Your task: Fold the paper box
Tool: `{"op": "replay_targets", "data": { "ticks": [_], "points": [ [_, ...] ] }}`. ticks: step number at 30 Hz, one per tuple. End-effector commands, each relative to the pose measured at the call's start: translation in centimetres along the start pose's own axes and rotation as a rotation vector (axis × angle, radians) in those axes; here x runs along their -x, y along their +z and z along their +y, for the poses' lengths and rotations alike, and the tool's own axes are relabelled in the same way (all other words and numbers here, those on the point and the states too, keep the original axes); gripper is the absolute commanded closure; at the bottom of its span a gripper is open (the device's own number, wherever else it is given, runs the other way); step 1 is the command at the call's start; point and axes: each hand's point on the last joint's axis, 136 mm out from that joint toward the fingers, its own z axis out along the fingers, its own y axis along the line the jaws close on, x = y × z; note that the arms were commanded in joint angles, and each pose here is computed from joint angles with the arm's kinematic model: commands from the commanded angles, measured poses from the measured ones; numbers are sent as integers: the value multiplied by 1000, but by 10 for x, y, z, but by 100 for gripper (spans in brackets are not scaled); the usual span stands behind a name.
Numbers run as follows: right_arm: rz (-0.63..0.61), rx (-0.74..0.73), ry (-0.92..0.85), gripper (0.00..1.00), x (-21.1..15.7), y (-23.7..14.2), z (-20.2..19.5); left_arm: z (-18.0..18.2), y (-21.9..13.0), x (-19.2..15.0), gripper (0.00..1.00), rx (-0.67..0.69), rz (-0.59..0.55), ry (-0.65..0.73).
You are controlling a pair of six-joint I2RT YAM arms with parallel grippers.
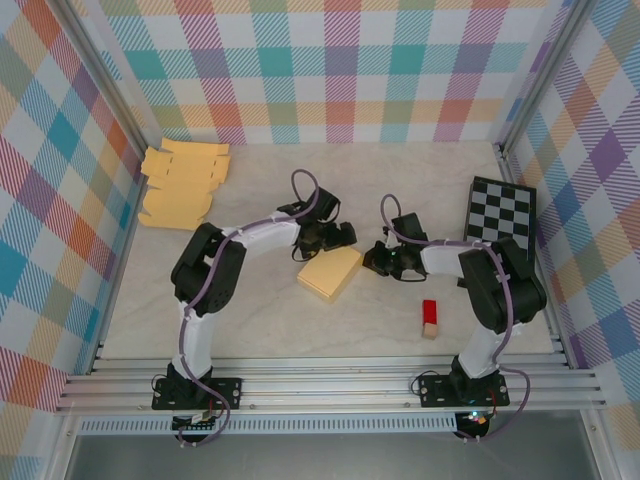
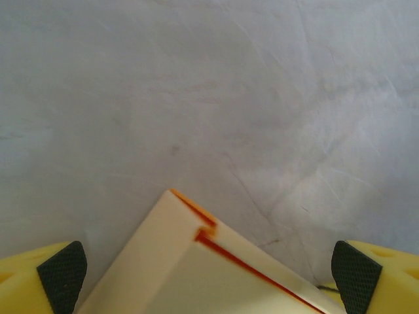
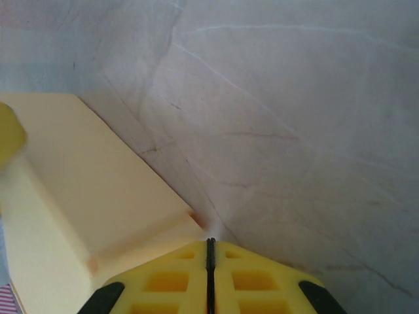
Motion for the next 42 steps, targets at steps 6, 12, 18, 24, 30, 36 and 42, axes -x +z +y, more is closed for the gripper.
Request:
{"op": "replay_targets", "data": {
  "ticks": [6, 12, 18, 24, 30, 36, 42],
  "points": [
    [-107, 176, 13, 91, 13, -5, 56, -40, 30, -48, 2, -99, 102, -40],
    [-158, 145, -4, 91, 5, -10, 59, -57, 37, -37, 2, -111, 94, -42],
    [-216, -113, -224, 81, -6, -51, 23, -33, 14, 27, 2, 0, 8, -11],
    [-223, -183, -595, 60, -12, -87, 32, -11, -53, 104, 1, 35, -122, -24],
    [-88, -36, -1125, 41, -35, -77, 82, 55, -134, 120, 1, 115, -248, -153],
    [149, -74, -1332, 39, -35, -49, 71, 117, -190, 60, 0, 168, -305, -260],
    [232, -150, -1306, 39, -20, -26, 62, 153, -214, 15, 0, 201, -323, -305]
  ]
}}
